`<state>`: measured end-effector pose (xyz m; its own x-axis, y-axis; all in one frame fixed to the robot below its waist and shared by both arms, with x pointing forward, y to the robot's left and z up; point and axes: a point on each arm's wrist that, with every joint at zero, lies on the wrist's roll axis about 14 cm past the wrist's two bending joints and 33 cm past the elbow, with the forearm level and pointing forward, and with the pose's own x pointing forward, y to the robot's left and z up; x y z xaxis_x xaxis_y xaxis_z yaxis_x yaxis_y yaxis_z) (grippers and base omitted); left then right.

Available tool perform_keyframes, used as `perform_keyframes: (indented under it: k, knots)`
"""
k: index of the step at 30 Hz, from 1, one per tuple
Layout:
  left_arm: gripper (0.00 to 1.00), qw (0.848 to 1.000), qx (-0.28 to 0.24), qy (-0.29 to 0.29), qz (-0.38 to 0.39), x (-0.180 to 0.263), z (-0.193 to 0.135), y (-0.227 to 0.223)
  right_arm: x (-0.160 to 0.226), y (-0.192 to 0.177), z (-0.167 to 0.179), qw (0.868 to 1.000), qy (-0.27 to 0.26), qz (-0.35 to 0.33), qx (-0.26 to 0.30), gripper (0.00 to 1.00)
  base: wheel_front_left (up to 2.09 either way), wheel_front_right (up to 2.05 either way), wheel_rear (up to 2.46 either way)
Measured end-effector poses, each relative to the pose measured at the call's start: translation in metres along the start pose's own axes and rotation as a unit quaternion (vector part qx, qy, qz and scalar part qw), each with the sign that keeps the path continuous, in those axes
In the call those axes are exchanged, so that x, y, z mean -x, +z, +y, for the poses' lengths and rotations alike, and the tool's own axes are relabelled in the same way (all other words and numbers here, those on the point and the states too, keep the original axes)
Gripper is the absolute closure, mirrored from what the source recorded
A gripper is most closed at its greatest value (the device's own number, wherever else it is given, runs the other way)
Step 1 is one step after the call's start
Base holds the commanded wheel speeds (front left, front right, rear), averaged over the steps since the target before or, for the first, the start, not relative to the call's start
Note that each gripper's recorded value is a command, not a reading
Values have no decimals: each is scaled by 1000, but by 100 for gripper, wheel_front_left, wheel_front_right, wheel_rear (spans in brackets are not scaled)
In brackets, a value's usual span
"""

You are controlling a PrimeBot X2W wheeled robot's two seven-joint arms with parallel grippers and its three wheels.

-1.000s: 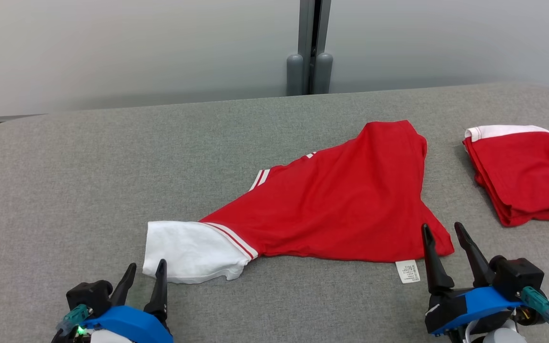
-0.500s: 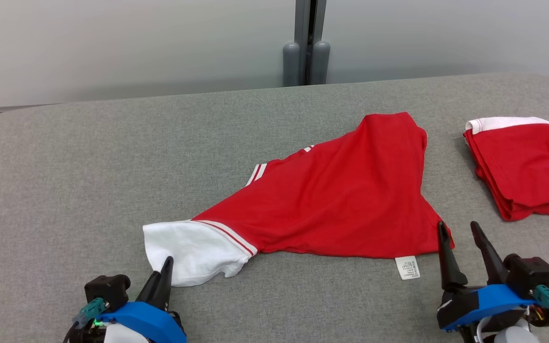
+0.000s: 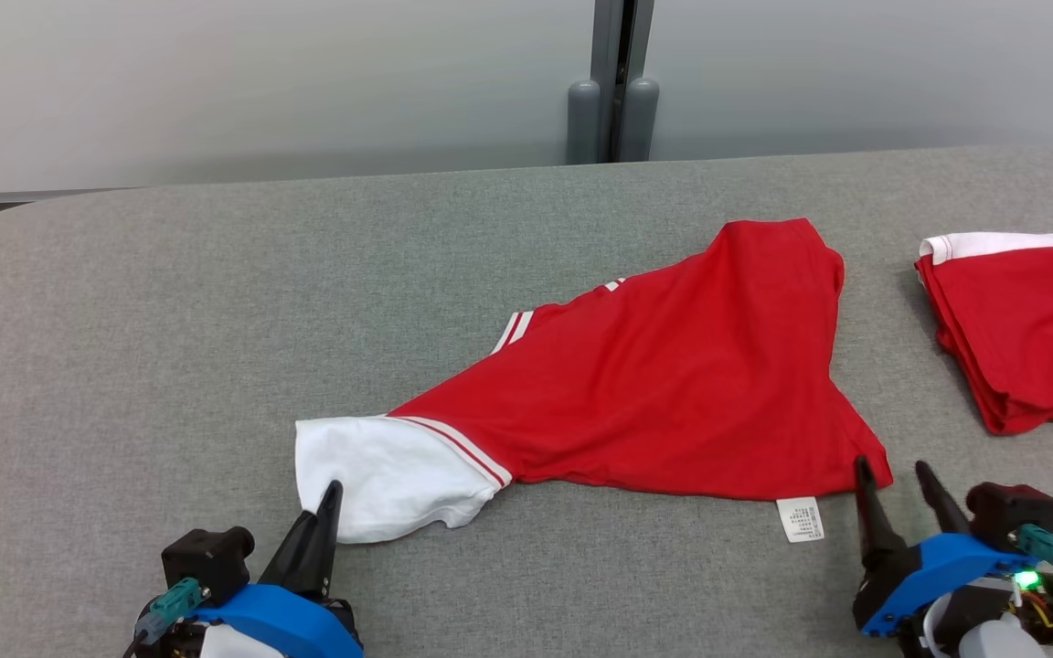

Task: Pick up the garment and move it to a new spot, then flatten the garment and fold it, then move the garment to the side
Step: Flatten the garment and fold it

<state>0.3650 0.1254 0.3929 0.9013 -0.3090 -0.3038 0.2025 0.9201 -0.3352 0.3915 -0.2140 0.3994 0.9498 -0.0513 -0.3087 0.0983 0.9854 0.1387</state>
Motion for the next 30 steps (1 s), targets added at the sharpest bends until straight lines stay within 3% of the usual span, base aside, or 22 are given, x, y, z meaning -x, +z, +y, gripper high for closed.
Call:
perform_keyframes:
  k: [5,7,11,17,22,26,30]
  knots:
    - [100,1000,3,-7,-12,3,-6,9,-3,-24,12,998,14,58,-16,0,0,0,0]
    - [100,1000,12,-10,-18,4,-9,11,-5,-27,18,997,21,68,-16,53,0,0,0]
    - [100,999,34,-17,-27,6,-16,17,-9,-21,24,997,27,57,-41,100,0,0,0]
    - [100,996,64,-43,-54,7,-30,40,-15,10,29,998,32,-4,-56,100,0,0,0]
    - [100,988,79,-88,-104,6,-49,89,-18,74,34,992,50,-100,-57,100,0,0,0]
    - [100,973,62,-142,-170,11,-72,154,-8,141,36,978,68,-191,-50,100,0,0,0]
    - [100,950,46,-196,-240,30,-102,220,18,205,39,958,87,-272,-38,100,0,0,0]
